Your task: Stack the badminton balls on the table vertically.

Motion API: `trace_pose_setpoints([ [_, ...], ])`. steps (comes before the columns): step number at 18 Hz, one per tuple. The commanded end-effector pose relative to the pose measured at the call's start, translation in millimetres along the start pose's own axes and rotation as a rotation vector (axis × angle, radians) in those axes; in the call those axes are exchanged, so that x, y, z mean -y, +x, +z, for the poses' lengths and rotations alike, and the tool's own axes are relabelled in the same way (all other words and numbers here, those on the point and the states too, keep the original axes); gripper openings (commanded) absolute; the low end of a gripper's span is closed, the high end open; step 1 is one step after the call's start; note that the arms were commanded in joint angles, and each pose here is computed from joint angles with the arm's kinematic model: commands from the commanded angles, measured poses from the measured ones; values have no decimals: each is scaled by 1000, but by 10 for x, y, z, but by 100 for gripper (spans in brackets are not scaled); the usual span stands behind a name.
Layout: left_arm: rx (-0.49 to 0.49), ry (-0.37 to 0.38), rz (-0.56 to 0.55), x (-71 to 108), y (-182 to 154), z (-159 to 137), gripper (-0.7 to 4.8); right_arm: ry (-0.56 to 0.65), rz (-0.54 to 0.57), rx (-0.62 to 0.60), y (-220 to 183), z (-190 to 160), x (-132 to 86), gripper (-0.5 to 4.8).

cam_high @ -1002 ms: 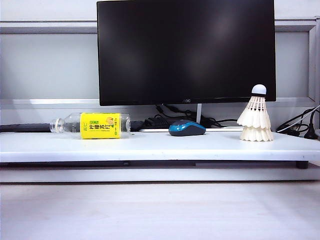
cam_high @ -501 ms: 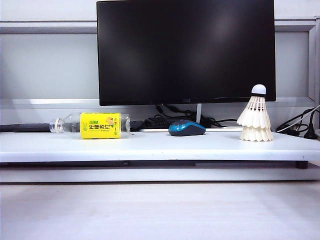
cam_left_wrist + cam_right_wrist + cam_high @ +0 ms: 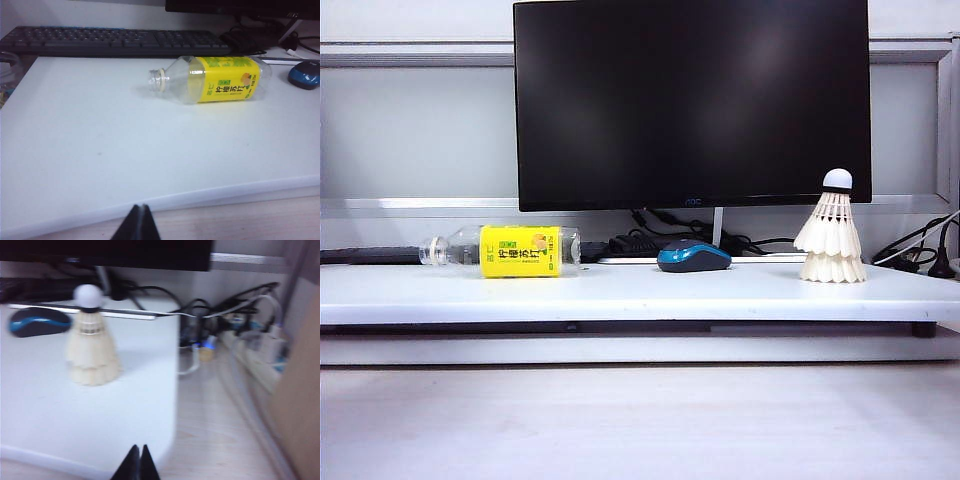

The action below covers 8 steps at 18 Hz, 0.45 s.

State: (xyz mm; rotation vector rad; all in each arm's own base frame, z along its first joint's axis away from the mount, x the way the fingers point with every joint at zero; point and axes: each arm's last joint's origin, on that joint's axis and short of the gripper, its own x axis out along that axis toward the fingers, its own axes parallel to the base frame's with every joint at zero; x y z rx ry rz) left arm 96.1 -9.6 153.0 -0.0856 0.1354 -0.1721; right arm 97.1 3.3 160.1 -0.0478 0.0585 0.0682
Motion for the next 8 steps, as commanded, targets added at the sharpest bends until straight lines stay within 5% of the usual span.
trace_pose_setpoints([
  [1,12,-1,-1,0,0,6,-6,4,-47,18,-4,19,44,-5],
  [8,12,-1,-1,0,0,6,-6,5,-59,17,-5,18,56,-5],
])
